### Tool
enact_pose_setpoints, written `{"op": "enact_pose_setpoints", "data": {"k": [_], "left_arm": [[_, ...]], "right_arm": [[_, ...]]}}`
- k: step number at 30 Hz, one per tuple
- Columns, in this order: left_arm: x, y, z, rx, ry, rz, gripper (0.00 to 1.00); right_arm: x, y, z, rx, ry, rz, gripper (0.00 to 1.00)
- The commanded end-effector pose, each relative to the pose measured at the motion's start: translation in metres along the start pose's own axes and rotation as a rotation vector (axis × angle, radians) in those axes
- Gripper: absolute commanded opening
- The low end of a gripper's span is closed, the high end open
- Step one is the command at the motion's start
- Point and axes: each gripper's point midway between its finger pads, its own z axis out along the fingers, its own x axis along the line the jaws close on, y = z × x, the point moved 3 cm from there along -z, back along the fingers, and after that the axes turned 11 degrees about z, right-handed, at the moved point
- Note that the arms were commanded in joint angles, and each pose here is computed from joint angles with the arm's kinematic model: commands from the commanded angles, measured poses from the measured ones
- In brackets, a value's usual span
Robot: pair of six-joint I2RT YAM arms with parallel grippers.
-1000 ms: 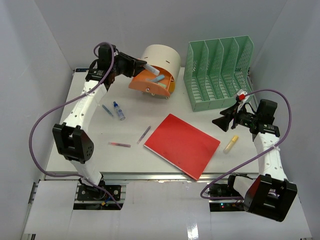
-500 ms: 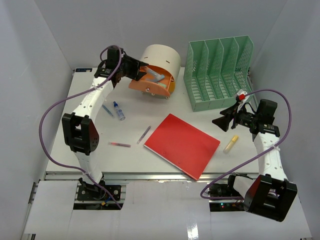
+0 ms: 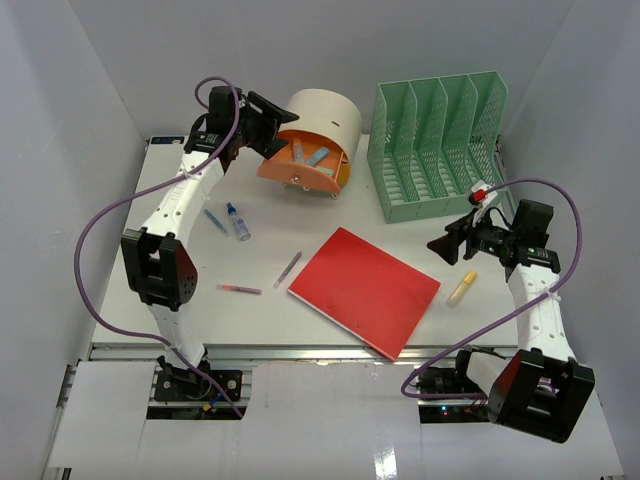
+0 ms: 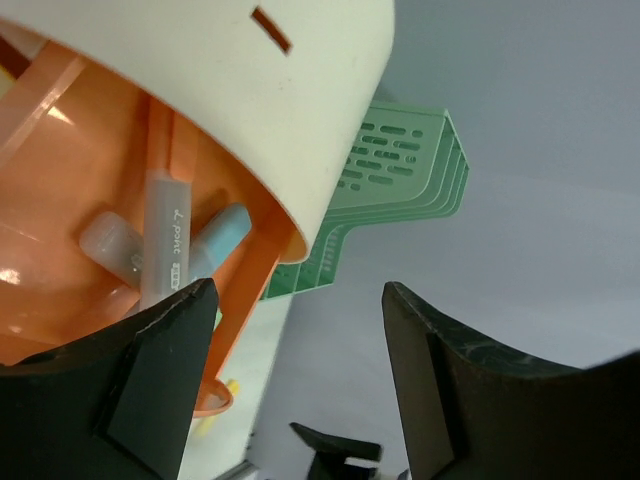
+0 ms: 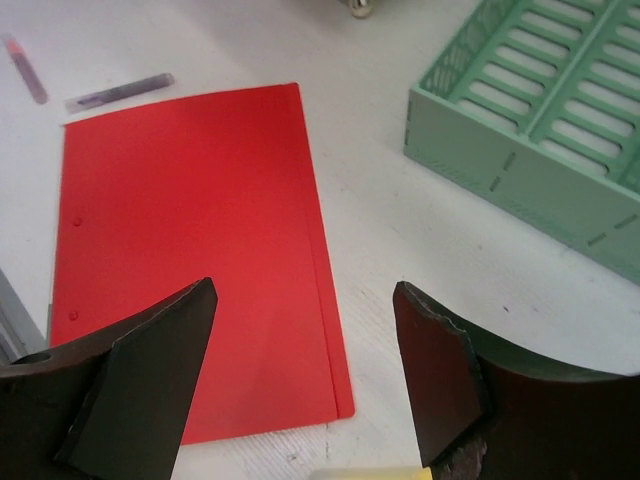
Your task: Organize the desk
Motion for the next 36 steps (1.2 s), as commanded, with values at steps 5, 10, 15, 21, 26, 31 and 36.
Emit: {"op": "enact_pose_setpoints", "data": {"k": [5,10,15,21,26,31,36], "left_arm": [[-0.043,0.015,-0.148,-0.302,-0.207,0.801,0.98],[0.003,-0.023,-0.209,-0.4,-0.216,0.918,0.98],[0.059,-0.049,-0.235,-0.471,-0.148,0.965,0.98],[0.1,-0.058,-0.238,-0.504,-0.061,1.017,0.98],[0.116,-0.059,-0.235,-0.502,-0.009,1.033,0.98],[0.121,-0.06,-0.234,-0.493,0.011,1.032,0.98],[0.125,-0.059,-0.233,-0.492,0.031,1.029,0.98]], "right_arm": [[-0.073,-0.014,-0.045,0.277,-0.583,0.102,0.85],[-0.065,-0.049,-0.056,0.464,-0.576,0.185,0.86],[-0.07,-0.078,-0.059,0.556,-0.702,0.437,0.86],[-0.077,-0.1,-0.047,0.583,-0.736,0.61,0.83],[-0.084,-0.128,-0.036,0.634,-0.778,0.768,0.8],[-0.092,-0.147,-0.028,0.636,-0.828,0.854,0.76],[-0.099,-0.153,-0.03,0.604,-0.911,0.871,0.73]]}}
